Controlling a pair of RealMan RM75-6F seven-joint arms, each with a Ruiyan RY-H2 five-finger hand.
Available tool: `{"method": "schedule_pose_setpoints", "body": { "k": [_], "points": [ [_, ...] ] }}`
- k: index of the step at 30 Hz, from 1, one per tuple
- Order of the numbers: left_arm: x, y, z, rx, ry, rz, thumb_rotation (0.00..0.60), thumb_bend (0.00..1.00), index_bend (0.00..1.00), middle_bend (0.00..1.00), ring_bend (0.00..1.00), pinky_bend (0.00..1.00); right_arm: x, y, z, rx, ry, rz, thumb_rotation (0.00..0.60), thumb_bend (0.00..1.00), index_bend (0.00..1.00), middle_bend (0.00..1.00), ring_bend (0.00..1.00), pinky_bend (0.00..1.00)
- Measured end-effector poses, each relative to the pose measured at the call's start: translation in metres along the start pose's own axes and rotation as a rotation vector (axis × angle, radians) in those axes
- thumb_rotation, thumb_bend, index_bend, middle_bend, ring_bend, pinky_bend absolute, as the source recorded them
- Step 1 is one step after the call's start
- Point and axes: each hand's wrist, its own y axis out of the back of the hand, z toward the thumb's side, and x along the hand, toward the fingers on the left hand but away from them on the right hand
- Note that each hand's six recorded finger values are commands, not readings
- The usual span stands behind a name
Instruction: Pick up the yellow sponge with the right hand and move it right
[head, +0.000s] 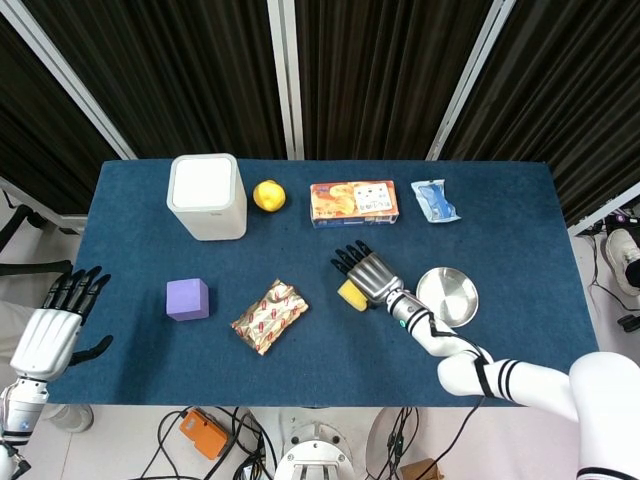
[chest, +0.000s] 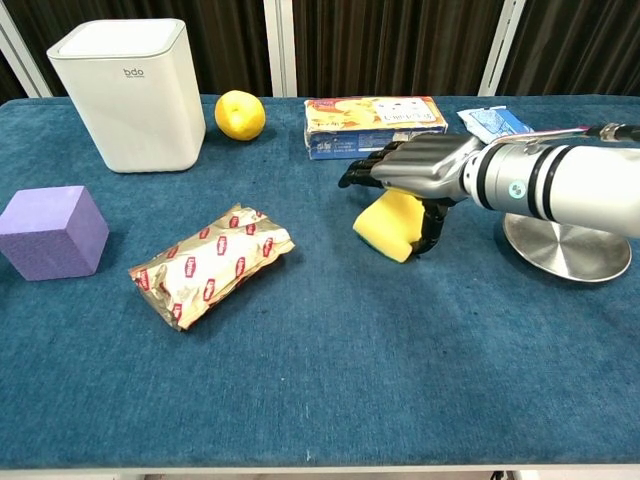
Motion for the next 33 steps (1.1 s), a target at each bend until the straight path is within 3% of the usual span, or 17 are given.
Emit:
{"method": "schedule_pose_setpoints", "body": {
  "k": [1,4,9,17,21,23,27,33],
  "points": [
    [0.0,0.0,0.0,-0.001,0.001,0.0,0.6,0.16,0.0,0.0,0.0,0.0,0.0,0.0,0.0,0.002,-0.003,-0.003,0.6,0.42,0.46,0.34,0.26,0.15],
    [0.0,0.0,-0.001,-0.002,0.0,0.001,0.6,0.16,0.0,0.0,0.0,0.0,0.001,0.002,-0.002,0.008,-0.013,-0.023,0.6,0.42,0.66,0.49,0.46,0.35],
    [0.001,0.0,-0.001,-0.001,0.001,-0.001,0.6,0.16,0.0,0.0,0.0,0.0,0.005,0.01,-0.006,0.035,-0.027,-0.091,0.6,0.43,0.79,0.59,0.56,0.49],
    [0.001,-0.002,0.0,0.003,0.002,-0.006,0.6,0.16,0.0,0.0,0.0,0.0,0.039,0.027,-0.015,0.033,-0.02,-0.212,0.6,0.43,0.79,0.59,0.57,0.5],
    [0.001,-0.002,0.001,0.005,0.002,-0.008,0.6,0.16,0.0,0.0,0.0,0.0,0.086,0.024,-0.024,0.037,-0.003,-0.245,0.6,0.43,0.76,0.59,0.57,0.5],
    [0.001,-0.003,0.001,0.006,0.001,-0.009,0.6,0.16,0.0,0.0,0.0,0.0,0.112,0.013,-0.031,0.044,-0.003,-0.229,0.6,0.43,0.75,0.59,0.57,0.5],
    [0.001,-0.005,0.004,0.013,-0.005,-0.016,0.6,0.16,0.0,0.0,0.0,0.0,0.173,-0.029,-0.047,0.016,-0.03,-0.127,0.6,0.43,0.74,0.59,0.57,0.49],
    [0.001,-0.008,0.007,0.017,-0.009,-0.024,0.6,0.16,0.0,0.0,0.0,0.0,0.218,-0.063,-0.053,-0.064,-0.049,-0.047,0.6,0.43,0.66,0.58,0.53,0.46]
  ]
}}
